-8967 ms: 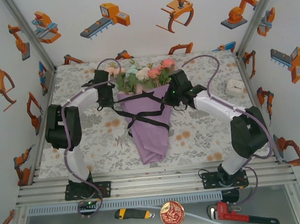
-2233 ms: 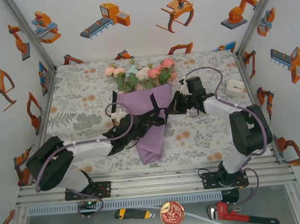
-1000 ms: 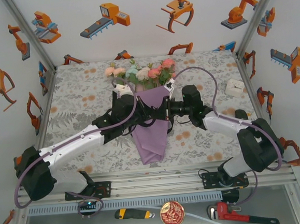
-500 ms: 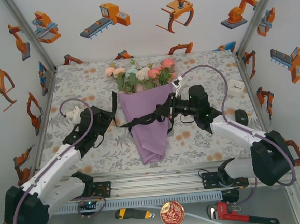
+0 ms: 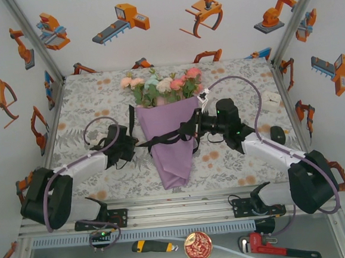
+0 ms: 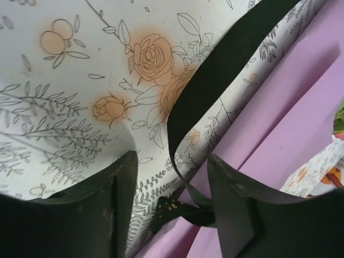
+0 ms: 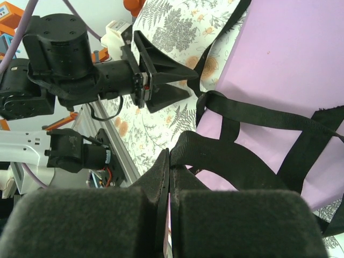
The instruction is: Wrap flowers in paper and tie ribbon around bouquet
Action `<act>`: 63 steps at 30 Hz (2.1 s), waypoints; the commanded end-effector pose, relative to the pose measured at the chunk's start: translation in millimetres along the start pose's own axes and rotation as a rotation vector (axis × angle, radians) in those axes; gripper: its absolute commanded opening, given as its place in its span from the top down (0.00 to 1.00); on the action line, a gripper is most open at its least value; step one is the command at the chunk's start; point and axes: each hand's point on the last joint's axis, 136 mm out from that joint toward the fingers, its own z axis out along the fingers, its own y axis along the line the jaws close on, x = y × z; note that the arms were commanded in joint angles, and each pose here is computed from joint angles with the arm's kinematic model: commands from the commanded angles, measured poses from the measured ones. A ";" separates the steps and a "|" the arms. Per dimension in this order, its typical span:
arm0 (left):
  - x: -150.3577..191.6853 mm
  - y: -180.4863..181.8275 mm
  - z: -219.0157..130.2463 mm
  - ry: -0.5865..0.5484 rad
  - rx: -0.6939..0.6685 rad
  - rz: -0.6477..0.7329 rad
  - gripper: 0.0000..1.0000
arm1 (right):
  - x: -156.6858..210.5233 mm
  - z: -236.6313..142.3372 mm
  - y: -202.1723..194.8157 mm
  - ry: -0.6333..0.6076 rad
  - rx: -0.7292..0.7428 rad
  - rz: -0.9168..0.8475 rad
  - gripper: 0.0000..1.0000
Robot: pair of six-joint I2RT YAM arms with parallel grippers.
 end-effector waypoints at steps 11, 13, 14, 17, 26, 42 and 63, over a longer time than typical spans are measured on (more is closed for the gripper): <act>-32.8 -25.2 -12.3 -0.075 0.069 -0.008 1.00 | -22.3 -44.4 -42.5 -0.079 0.425 -0.125 0.70; -39.8 -26.8 -23.9 -0.101 0.058 0.042 1.00 | -24.6 -59.7 -58.5 -0.092 0.551 -0.166 0.69; -41.4 -28.6 -27.4 -0.106 0.060 0.056 1.00 | -24.0 -62.7 -59.9 -0.084 0.567 -0.198 0.64; -41.4 -32.9 -32.8 -0.101 0.071 0.094 1.00 | -13.0 -62.1 -55.5 -0.007 0.534 -0.344 0.47; -32.6 -40.4 -25.7 -0.051 0.078 0.108 1.00 | 43.1 -36.5 -87.1 0.269 0.537 -0.079 0.28; -33.6 -37.7 -27.8 -0.057 0.071 0.101 1.00 | 84.2 -29.7 -126.2 0.223 0.736 0.429 0.67; -112.5 44.2 -55.0 -0.192 -0.098 0.028 1.00 | -18.5 -221.2 -205.3 -0.236 1.124 0.457 1.00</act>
